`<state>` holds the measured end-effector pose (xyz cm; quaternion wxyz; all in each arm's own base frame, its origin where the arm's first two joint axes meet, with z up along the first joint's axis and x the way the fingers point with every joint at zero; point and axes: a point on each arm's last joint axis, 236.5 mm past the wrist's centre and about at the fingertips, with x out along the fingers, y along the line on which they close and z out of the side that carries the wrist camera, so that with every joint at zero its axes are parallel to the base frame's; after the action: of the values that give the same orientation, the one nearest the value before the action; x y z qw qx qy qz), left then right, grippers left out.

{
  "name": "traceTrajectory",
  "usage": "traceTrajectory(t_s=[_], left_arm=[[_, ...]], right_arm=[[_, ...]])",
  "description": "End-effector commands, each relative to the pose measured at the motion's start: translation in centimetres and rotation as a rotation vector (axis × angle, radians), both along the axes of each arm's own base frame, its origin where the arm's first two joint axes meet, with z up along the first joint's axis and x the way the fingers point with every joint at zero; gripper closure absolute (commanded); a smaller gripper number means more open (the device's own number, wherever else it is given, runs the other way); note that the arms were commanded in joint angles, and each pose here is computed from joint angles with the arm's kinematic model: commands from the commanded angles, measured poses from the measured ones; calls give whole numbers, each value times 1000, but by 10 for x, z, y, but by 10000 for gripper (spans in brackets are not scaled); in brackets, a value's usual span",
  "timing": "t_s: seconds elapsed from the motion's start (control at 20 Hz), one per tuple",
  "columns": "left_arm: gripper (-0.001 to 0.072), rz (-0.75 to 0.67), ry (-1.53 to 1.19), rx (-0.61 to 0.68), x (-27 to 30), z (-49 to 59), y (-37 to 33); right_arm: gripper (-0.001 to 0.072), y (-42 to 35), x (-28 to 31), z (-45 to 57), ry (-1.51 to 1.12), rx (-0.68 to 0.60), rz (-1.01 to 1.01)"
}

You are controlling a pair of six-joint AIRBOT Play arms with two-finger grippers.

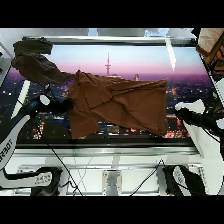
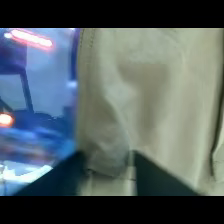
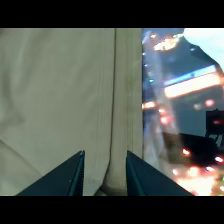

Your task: Fold the shirts.

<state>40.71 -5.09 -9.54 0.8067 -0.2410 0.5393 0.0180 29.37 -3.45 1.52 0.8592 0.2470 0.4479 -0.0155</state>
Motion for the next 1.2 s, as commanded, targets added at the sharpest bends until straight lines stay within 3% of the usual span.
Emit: traceTrajectory(t_s=[0.0,0.05,0.1,0.15,0.2,0.35,0.5,0.7,1.15], left_arm=[[470,11,-11,-6,3,1,0],[467,9,-7,-7,2,1,0],[400,0,1,-6,1,1,-1],[182,-18,1,-4,1,4,-2],[68,-47,-1,0,3,9,-4],[52,-134,-14,24,11,29,-7],[52,-212,30,140,2,28,11],[52,-225,108,215,-13,20,29],[53,-39,90,54,-18,-6,8]], right_arm=[[402,12,-20,-10,94,39,32],[401,14,-30,-15,138,38,52],[401,16,-38,-19,176,36,67],[402,16,-43,-22,198,36,76],[401,16,-46,-23,208,34,81],[401,16,-46,-23,211,34,79],[401,16,-53,-26,241,26,92],[401,15,-55,-27,250,18,95],[401,13,-53,-27,243,14,90]])
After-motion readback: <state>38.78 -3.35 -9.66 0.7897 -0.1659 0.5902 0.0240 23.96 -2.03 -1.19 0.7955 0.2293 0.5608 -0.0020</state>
